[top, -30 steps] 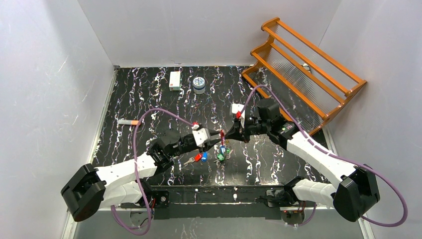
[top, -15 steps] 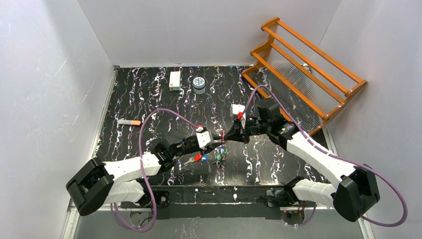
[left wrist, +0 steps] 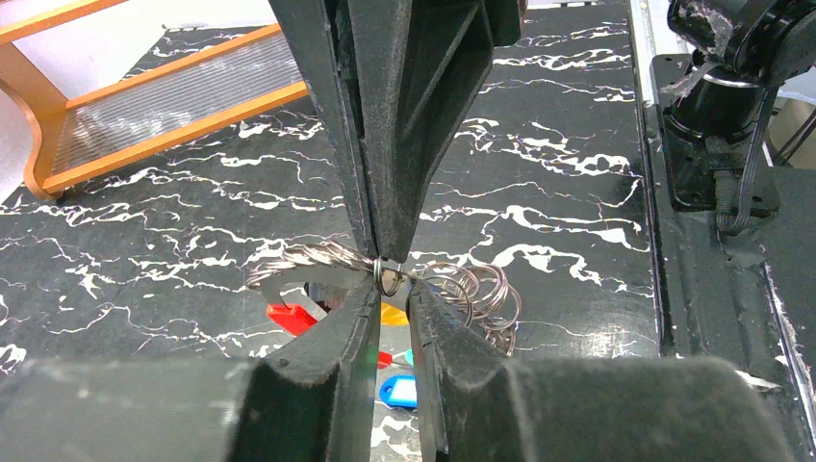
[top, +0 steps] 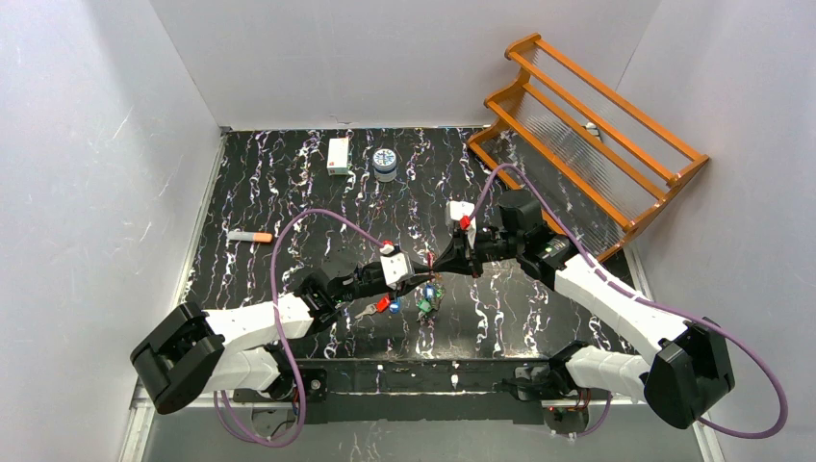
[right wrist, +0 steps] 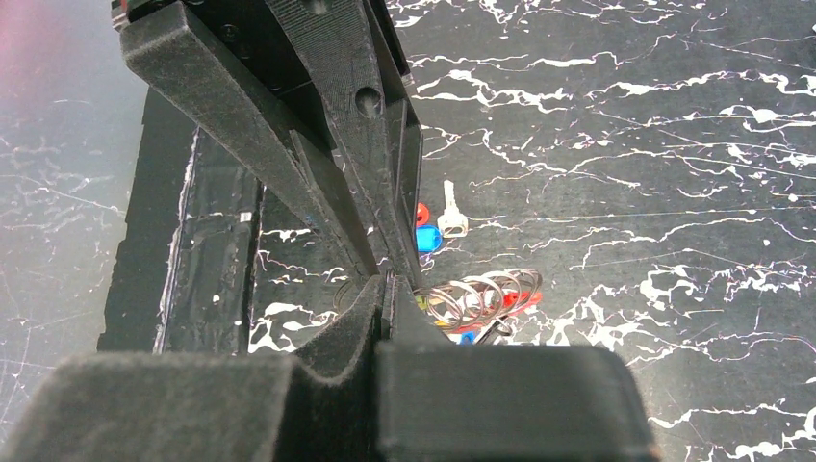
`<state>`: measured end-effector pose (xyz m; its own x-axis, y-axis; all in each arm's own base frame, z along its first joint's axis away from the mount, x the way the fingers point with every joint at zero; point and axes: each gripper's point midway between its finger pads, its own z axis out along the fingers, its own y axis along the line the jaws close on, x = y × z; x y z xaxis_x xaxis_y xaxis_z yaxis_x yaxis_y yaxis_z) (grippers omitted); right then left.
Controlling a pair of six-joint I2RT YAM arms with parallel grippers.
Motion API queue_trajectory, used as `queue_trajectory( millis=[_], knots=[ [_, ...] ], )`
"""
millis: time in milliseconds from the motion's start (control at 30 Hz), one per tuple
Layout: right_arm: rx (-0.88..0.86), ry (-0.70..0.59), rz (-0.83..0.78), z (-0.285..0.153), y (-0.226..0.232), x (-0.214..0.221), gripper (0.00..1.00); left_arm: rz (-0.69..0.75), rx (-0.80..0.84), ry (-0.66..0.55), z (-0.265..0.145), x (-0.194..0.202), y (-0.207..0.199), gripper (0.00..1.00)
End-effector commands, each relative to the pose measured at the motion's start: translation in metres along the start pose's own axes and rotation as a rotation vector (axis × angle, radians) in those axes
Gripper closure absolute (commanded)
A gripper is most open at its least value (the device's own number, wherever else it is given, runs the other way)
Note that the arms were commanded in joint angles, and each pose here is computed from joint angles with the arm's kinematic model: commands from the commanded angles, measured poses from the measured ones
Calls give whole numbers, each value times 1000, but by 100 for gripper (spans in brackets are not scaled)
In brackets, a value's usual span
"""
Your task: Put the keys on the keyring
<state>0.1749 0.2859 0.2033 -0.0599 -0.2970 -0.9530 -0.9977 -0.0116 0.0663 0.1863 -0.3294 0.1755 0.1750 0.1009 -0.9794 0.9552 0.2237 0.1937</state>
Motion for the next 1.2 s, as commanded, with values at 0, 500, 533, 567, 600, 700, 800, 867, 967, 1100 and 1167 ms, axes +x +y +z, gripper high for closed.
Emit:
queue_trajectory(
  millis=[0,500,533,567,600,700,800,867,967,1100,1167],
  knots=[
    [-8,-54,-61,-2,-1,-19,99,23,14,-78,5,-25,1,82],
    [-25,-55,-59,-1,1,-19,99,24,-12,-80,3,-24,5,100],
    [-18,-56,-61,-1,-1,-20,99,21,-17,-78,3,-23,5,100],
    [2,-57,-56,-2,-4,-22,99,21,-21,-78,2,-23,6,100],
    [34,-60,-51,-3,-8,-24,99,19,-29,-75,2,-22,7,100],
    [123,-95,-63,-9,-19,-37,51,14,-57,-73,-2,-22,10,100],
    [210,-171,-115,-18,-24,-53,22,2,-83,-80,-6,-24,12,100],
    [275,-222,-142,-27,-26,-61,6,-10,-105,-85,-8,-25,15,100],
    [352,-274,-176,-38,-28,-69,1,-67,-168,-98,-13,-30,23,100],
    [393,-279,-177,-44,-31,-69,1,-140,-218,-129,-21,-38,27,100],
    [398,-274,-171,-44,-32,-67,1,-178,-242,-148,-25,-43,29,100]
  ],
)
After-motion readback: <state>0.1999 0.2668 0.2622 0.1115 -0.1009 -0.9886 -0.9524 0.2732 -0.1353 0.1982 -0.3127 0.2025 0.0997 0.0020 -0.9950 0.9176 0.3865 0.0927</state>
